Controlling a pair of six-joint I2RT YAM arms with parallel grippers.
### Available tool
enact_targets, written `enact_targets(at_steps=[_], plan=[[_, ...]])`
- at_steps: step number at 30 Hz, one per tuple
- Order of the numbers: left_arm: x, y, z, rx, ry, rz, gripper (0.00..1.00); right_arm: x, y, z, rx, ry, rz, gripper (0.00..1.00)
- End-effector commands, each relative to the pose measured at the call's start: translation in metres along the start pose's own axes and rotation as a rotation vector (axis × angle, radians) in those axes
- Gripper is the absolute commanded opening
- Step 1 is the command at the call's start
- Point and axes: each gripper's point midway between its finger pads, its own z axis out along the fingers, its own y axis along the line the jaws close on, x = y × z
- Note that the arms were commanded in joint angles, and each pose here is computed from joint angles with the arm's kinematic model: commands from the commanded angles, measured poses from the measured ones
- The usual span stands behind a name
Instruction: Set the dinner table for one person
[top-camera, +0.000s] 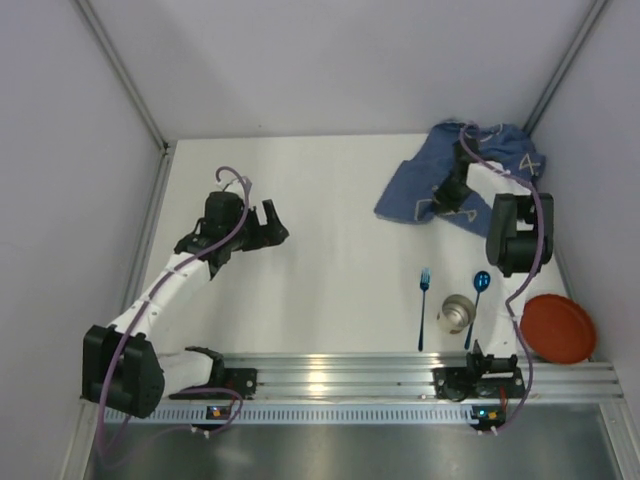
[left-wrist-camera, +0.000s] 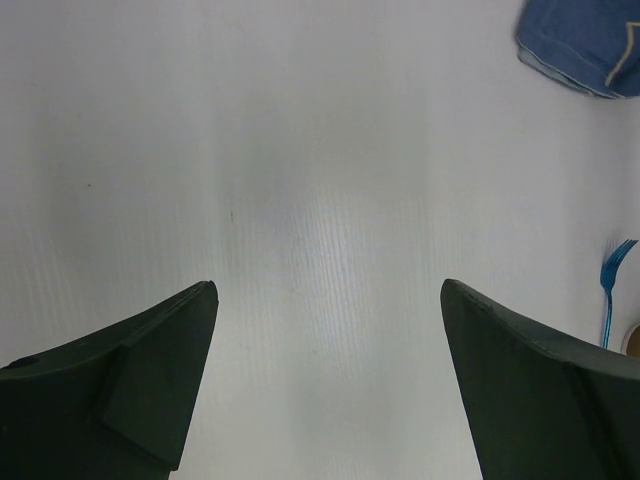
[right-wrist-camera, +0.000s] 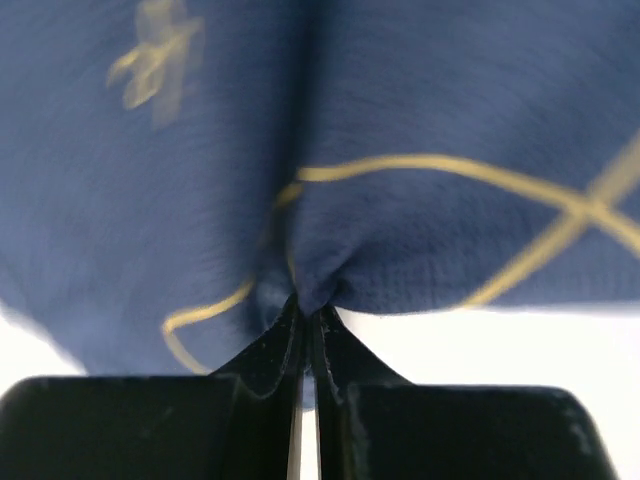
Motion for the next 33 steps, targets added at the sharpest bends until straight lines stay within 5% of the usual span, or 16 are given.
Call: enact_targets(at_steps=[1, 4, 5, 6, 7, 12, 18, 33], plan=[[-0.029, -0.008, -0.017, 0.003, -0.086, 0.062, 0.99, 0.075, 0.160, -0.075, -0.482, 0.098, -0.008, 0.00], [-0.033, -0.007, -0.021, -0.009, -0.090, 0.076, 0.98, 0.138, 0.282, -0.132, -0.883, 0.209, -0.097, 0.00], [-0.035, -0.009, -0.024, -0.007, -0.095, 0.082, 0.98, 0.135, 0.324, -0.176, -1.023, 0.192, -0.137, 0.39], [-0.035, -0.008, -0.026, -0.009, -0.096, 0.085, 0.98, 0.162, 0.343, -0.162, -1.025, 0.254, -0.164, 0.81], [-0.035, -0.008, -0.027, -0.008, -0.097, 0.093, 0.99, 0.166, 0.358, -0.173, -1.060, 0.258, -0.163, 0.99], [-0.025, -0.003, -0.038, -0.028, -0.071, 0.105, 0.98, 0.164, 0.373, -0.202, -1.169, 0.233, -0.161, 1.00], [-0.002, 0.013, -0.028, -0.068, -0.039, 0.069, 0.98, 0.153, 0.297, -0.175, -1.046, 0.176, -0.190, 1.00], [0.022, 0.028, 0.012, -0.134, 0.129, 0.021, 0.98, 0.142, 0.094, -0.064, -0.256, 0.086, -0.287, 1.00]])
